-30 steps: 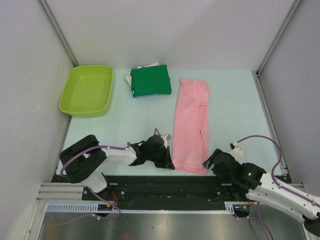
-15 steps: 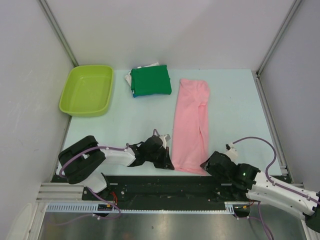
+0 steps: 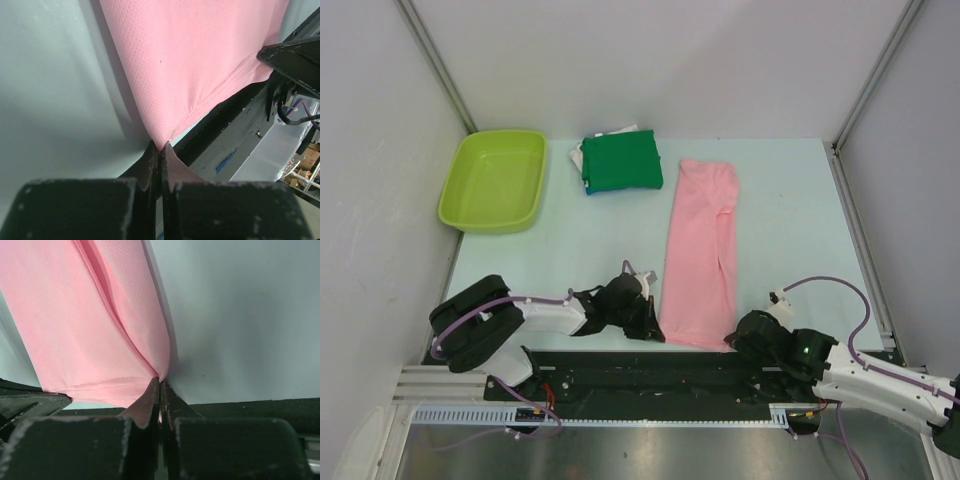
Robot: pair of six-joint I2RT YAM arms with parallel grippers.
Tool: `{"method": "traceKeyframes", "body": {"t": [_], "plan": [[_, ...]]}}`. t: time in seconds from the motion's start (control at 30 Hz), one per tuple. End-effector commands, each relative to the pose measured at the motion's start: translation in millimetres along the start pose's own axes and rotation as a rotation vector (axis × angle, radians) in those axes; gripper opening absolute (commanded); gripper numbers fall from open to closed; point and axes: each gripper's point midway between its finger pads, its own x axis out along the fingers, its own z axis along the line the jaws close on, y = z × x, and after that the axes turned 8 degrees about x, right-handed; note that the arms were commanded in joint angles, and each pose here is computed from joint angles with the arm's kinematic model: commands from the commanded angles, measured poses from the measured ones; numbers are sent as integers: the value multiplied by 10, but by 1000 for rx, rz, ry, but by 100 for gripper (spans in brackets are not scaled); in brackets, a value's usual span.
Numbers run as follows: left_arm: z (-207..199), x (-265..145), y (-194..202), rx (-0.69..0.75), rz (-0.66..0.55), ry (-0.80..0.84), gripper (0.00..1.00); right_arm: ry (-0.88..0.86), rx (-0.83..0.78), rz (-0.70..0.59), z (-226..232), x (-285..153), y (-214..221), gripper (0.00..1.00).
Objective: Fold and stack the t-shirts
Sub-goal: Fold the tshirt
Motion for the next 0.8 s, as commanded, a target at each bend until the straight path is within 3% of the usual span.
{"method": "traceKeyframes", "body": {"t": [0.0, 0.23, 0.5, 0.77], "plan": [[-57, -117, -64, 30, -8, -24, 0, 5, -30, -84, 99, -108, -185, 0], [-420, -297, -609, 82, -96, 38, 0, -64, -75, -192, 496, -333, -486, 0], [-487, -522, -1137, 93, -170, 17, 0, -108, -92, -293, 859, -370, -974, 0], [-587, -515, -1819, 113, -221, 11, 0, -192, -41, -261, 1196, -158, -1428, 0]]}}
